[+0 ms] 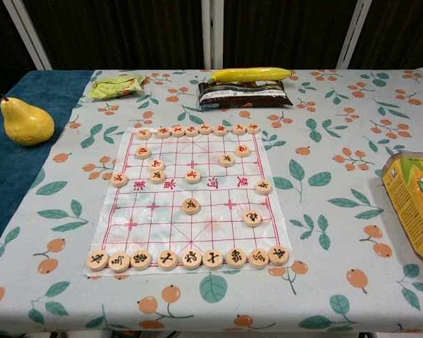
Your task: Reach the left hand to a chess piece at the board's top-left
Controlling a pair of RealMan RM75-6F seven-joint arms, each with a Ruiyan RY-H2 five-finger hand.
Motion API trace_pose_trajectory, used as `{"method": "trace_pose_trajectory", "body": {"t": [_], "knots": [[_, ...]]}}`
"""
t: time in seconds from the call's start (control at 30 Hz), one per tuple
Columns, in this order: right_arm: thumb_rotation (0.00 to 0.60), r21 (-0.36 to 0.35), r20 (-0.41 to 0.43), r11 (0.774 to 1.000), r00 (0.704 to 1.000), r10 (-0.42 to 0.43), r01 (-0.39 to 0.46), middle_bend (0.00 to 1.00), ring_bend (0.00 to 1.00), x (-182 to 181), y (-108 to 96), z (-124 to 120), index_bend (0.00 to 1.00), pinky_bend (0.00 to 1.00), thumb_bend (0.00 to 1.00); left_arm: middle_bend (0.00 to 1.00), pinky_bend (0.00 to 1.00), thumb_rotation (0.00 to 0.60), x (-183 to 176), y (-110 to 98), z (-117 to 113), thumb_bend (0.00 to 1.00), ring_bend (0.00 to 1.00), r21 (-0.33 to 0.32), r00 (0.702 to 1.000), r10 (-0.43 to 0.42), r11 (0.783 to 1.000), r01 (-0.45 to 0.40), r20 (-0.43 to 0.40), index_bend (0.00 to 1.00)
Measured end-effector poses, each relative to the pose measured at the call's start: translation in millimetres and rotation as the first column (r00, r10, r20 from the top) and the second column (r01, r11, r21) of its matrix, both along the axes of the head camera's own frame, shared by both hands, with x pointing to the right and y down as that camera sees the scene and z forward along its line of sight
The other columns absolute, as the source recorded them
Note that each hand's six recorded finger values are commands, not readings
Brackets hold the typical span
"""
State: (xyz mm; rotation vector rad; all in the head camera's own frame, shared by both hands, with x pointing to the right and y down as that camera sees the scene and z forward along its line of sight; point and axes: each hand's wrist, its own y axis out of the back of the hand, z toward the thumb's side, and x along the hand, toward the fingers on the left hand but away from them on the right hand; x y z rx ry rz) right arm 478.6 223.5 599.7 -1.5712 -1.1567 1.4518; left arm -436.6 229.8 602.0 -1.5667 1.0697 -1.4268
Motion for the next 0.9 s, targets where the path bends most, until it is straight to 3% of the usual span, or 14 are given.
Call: {"method": "trace_pose_trajectory", "body": {"t": [0.5, 0.73, 0.9], "knots": [[0.6, 0.008, 0.009, 1.0, 1.0, 0.005, -0.005, 0.0, 0.0, 3.6, 1.9, -2.0, 0.0, 0.0, 0.12, 0.05, 0.0, 0.6, 12.3, -0.7, -2.4, 0.16, 0.0, 0.0, 0.999, 0.03, 1.0, -0.03, -0.026, 0.03], [0.6, 0.006, 0.002, 1.0, 1.0, 0.013, -0.013, 0.0, 0.0, 7.5, 0.2, -1.3, 0.0, 0.0, 0.12, 0.05, 0.0, 0.6, 43.6, -19.9, 2.4, 0.16, 0.0, 0.012, 0.988, 0.148, 0.989, -0.147, -0.054, 0.04], [0.6, 0.011, 0.01, 1.0, 1.0, 0.017, -0.017, 0.0, 0.0, 9.8, -0.5, -1.6, 0.0, 0.0, 0.12, 0.05, 0.0, 0.6, 78.0, -39.1, 17.4, 0.16, 0.0, -0.011, 0.963, 0.256, 0.966, -0.258, -0.087, 0.08]]}}
